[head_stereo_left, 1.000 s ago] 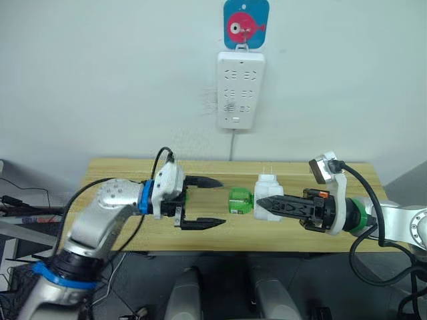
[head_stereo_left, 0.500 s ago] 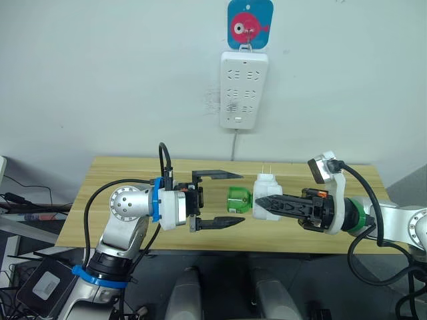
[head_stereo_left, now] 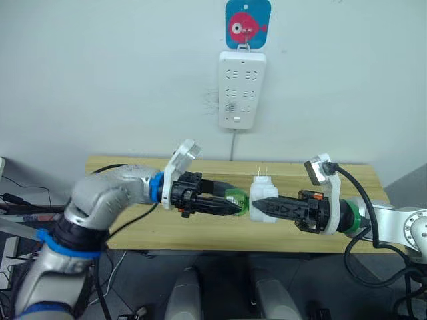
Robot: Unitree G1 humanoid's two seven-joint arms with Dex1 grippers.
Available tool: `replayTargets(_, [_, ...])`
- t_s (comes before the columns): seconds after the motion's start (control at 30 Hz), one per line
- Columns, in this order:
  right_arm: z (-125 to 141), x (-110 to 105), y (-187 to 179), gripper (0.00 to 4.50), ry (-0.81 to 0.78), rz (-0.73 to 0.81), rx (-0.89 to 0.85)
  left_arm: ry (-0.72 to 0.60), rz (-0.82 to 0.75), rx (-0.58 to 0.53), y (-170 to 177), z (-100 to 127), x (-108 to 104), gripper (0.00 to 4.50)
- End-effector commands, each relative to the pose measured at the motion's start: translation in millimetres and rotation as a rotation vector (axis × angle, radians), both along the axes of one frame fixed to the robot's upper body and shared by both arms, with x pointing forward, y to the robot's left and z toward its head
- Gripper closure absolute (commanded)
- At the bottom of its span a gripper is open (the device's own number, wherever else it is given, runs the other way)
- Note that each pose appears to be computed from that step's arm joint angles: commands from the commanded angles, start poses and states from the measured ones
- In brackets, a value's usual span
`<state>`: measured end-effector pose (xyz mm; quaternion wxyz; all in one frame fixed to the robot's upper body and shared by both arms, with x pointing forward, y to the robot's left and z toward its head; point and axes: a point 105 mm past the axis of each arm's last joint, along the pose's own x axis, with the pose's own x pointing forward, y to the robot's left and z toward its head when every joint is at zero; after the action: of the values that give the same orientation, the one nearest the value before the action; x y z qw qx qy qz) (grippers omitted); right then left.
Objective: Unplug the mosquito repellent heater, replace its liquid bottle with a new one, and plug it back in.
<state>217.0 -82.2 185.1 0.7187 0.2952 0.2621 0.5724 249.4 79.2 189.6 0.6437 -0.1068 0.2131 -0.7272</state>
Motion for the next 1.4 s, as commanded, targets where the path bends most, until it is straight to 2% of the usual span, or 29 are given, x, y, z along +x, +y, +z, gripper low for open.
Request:
replayTargets(0.03, [8.5, -6.7, -0.7, 1.47, -0.044, 0.034, 0.007, 0.044, 0.066, 0.015, 16.4, 6.8, 6.9, 2.26])
replayTargets(0.1, [8.4, -7.5, -0.6, 1.47, -0.045, 0.036, 0.006, 0.026, 0.066, 0.008, 15.5, 8.4, 6.3, 2.26])
replayTargets(0.33, [9.8, -5.1, -2.9, 1.47, -0.036, 0.012, 0.018, -0.267, 0.071, 0.088, 20.5, -15.8, 2.5, 0.03])
replayTargets(0.43, [10.2, -3.9, -4.4, 1.47, -0.033, 0.003, 0.020, -0.448, 0.090, 0.122, 27.9, -28.0, 7.1, 0.00])
replayTargets(0.53, [10.1, -3.1, -4.5, 1.47, -0.034, 0.002, 0.020, -0.735, 0.113, 0.104, 27.3, -33.7, 13.1, 0.00])
replayTargets(0.6, [10.1, -2.6, -4.2, 1.47, -0.034, 0.002, 0.021, -0.973, 0.085, 0.019, 19.7, -28.2, 7.7, 0.00])
replayTargets(0.67, [10.3, -2.4, -3.6, 1.47, -0.034, 0.004, 0.023, -1.126, 0.093, -0.100, 11.1, -17.4, 0.1, 0.00])
replayTargets(0.73, [10.4, -2.6, -3.6, 1.47, -0.034, 0.006, 0.022, -1.232, 0.116, -0.185, 6.1, -8.0, -4.5, 0.00])
replayTargets(0.8, [10.5, -2.6, -3.9, 1.47, -0.034, 0.006, 0.022, -1.283, 0.107, -0.225, 2.8, -5.8, -8.4, 0.00])
replayTargets(0.9, [10.9, -2.8, -3.5, 1.47, -0.033, 0.007, 0.023, -1.312, 0.079, -0.267, -3.0, -5.2, -13.4, 0.00])
replayTargets(1.0, [11.4, -2.8, -2.9, 1.47, -0.035, 0.009, 0.022, -1.297, 0.053, -0.269, -5.0, -9.4, -15.7, 0.63])
replayTargets(1.1, [11.9, -2.5, -2.7, 1.47, -0.036, 0.008, 0.023, -1.267, 0.056, -0.257, -3.7, -12.9, -14.2, 1.61])
replayTargets(1.17, [12.2, -2.5, -2.7, 1.47, -0.036, 0.006, 0.025, -1.264, 0.074, -0.265, -5.2, -7.2, -11.7, 2.23])
replayTargets(1.23, [12.6, -2.1, -2.5, 1.47, -0.037, 0.005, 0.026, -1.239, 0.063, -0.250, -5.5, -5.6, -9.8, 2.25])
replayTargets(1.33, [12.6, -2.1, -2.4, 1.47, -0.039, 0.006, 0.024, -1.100, 0.074, -0.200, -4.7, -3.9, -4.3, 2.25])
replayTargets(1.4, [12.2, -2.5, -3.1, 1.47, -0.042, 0.011, 0.018, -0.541, 0.186, -0.099, 1.9, -2.5, 18.8, 2.25])
